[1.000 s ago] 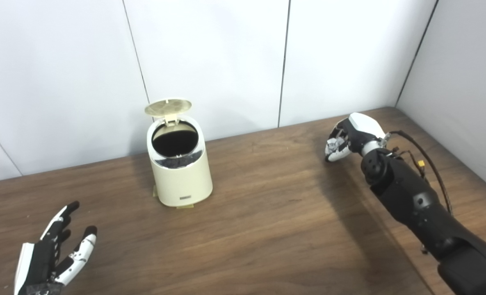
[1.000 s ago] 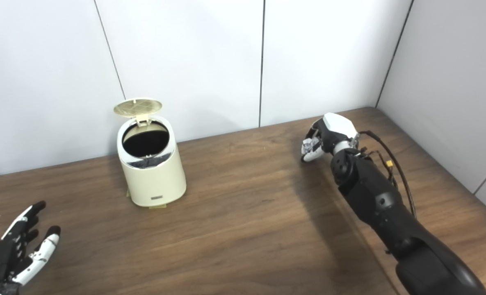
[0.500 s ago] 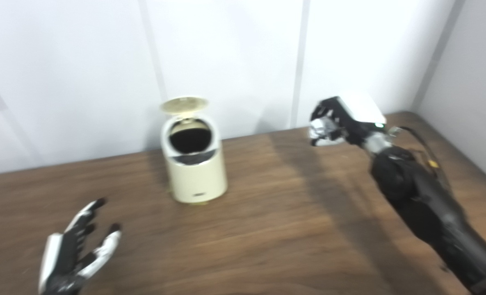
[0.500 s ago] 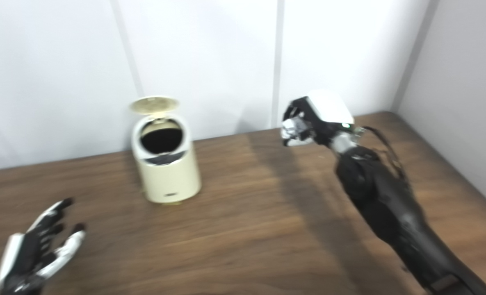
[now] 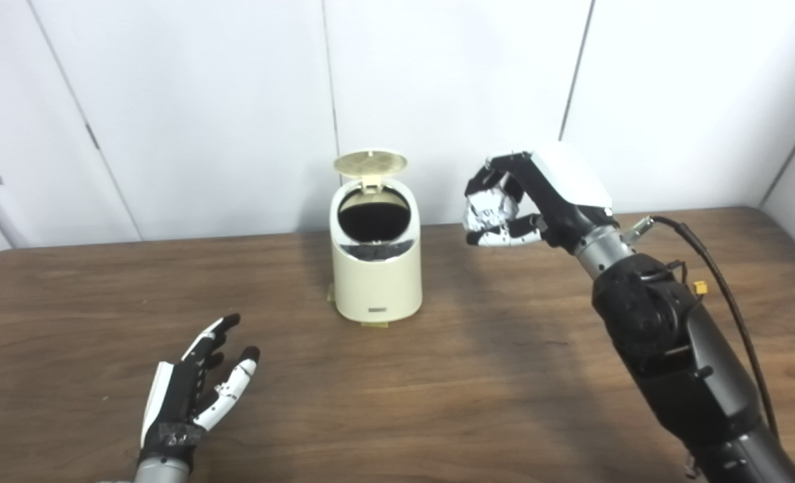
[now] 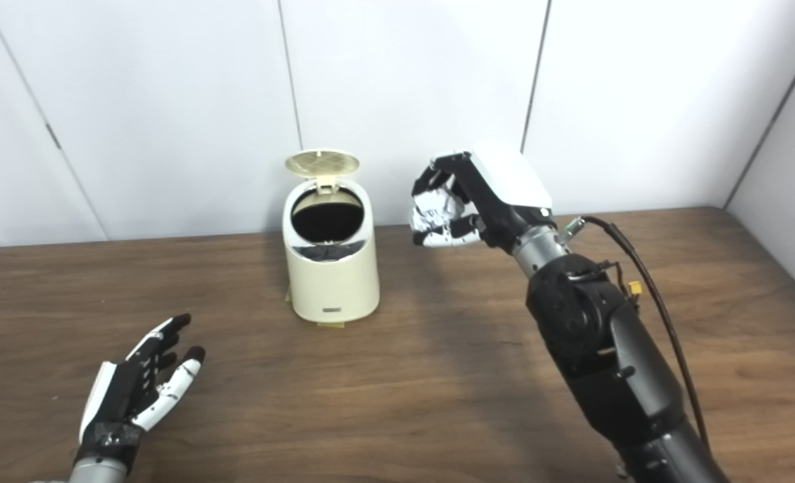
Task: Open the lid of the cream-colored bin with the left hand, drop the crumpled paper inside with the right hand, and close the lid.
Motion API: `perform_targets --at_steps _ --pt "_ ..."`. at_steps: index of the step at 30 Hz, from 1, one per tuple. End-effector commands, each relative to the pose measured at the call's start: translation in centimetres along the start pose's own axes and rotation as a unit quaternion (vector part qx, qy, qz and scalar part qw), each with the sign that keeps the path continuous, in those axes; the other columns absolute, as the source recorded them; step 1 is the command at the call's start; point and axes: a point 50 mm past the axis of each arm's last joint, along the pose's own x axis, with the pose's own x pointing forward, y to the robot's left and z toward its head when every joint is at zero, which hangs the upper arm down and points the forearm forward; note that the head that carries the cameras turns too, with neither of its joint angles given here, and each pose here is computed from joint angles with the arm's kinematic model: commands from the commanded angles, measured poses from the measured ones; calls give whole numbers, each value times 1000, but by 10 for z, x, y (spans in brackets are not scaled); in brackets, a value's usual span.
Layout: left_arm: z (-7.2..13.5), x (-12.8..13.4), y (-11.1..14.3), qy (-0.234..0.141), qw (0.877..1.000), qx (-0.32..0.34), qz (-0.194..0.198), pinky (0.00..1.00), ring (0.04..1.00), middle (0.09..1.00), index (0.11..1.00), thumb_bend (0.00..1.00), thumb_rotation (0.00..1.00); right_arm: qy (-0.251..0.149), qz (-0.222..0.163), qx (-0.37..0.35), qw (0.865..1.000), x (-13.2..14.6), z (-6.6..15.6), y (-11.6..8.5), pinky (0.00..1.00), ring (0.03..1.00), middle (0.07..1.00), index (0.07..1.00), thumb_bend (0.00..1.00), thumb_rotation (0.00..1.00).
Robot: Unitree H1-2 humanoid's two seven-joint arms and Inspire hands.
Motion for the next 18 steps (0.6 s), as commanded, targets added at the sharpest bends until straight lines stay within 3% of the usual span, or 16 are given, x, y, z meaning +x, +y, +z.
perform_targets --at_steps 1,4,7,8,12,18 --pt "10 5 0 -33 999 4 12 922 939 937 908 490 493 -38 -36 3 999 13 19 -16 363 386 502 508 498 0" --pt "9 5 -2 -34 999 4 10 920 940 938 910 502 500 -46 -42 17 998 17 27 -9 364 386 503 514 498 0" --pt "8 3 -5 -35 999 1 9 924 944 940 911 508 500 -60 -49 18 997 22 34 -4 431 379 504 522 498 0" --pt "8 3 -6 -34 999 -1 9 927 946 941 911 515 501 -63 -50 21 997 24 36 -3 566 378 504 524 507 0" --pt "8 2 -9 -33 999 -2 11 931 950 944 912 513 493 -76 -52 42 995 34 45 6 340 399 521 517 499 0" --pt "8 2 -10 -34 999 -4 12 918 942 938 911 515 492 -86 -56 60 993 50 52 20 299 390 507 539 491 0"
